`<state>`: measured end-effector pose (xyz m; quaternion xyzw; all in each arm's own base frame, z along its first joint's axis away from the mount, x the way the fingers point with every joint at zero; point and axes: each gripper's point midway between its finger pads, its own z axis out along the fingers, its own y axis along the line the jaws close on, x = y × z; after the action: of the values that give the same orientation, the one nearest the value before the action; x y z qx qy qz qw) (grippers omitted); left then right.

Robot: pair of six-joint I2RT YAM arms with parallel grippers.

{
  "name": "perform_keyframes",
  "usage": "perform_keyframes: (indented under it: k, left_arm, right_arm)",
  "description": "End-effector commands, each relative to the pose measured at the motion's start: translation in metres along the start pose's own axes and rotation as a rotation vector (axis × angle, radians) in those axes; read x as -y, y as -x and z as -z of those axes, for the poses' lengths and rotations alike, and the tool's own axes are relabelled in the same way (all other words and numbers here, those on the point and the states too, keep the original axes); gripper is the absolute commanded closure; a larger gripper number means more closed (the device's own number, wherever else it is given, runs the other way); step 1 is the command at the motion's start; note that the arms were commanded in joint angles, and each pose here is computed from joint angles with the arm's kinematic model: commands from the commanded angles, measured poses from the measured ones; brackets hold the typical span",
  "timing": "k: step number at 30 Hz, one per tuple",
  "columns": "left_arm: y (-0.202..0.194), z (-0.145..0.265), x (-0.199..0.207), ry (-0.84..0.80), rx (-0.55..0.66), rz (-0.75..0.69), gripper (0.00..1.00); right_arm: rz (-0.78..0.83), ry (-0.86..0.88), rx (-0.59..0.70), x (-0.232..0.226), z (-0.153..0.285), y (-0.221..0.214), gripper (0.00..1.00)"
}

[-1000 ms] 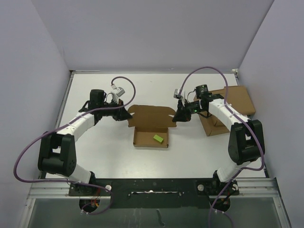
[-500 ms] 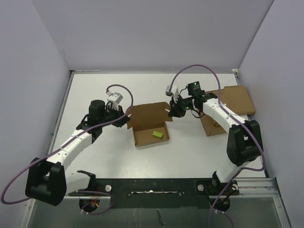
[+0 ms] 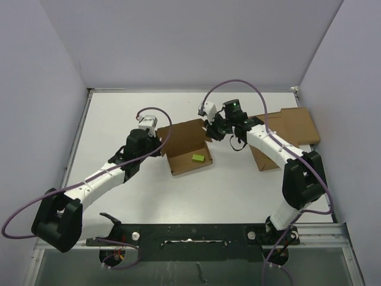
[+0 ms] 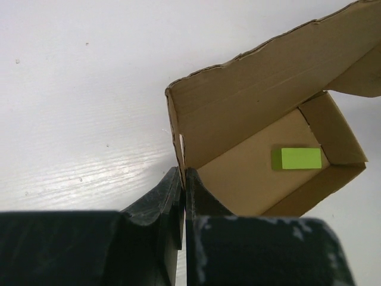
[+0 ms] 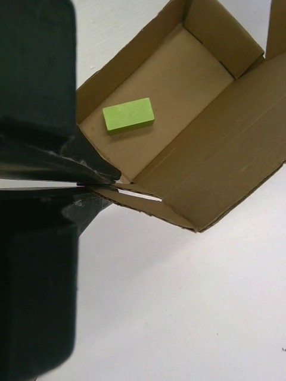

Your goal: Fold the paper box

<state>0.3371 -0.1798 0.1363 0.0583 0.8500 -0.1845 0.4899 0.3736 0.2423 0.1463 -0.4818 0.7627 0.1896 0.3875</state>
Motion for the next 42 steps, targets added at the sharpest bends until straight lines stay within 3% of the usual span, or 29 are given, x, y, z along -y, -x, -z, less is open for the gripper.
perform_keyframes:
  k: [1, 18, 42]
  left_arm:
    - [0.047, -0.006, 0.006, 0.093, 0.176, 0.067, 1.00]
    - [0.048, -0.017, 0.013, 0.193, 0.225, 0.052, 1.00]
    - [0.006, -0.002, 0.030, 0.254, 0.232, 0.012, 1.00]
  right_arm:
    - [0.018, -0.086, 0.119, 0.011, 0.000, 0.041, 1.00]
    - [-0.103, -0.094, 0.147, 0.003, -0.007, 0.029, 0.97]
    - [-0.245, -0.050, 0.143, -0.021, 0.001, 0.013, 0.91]
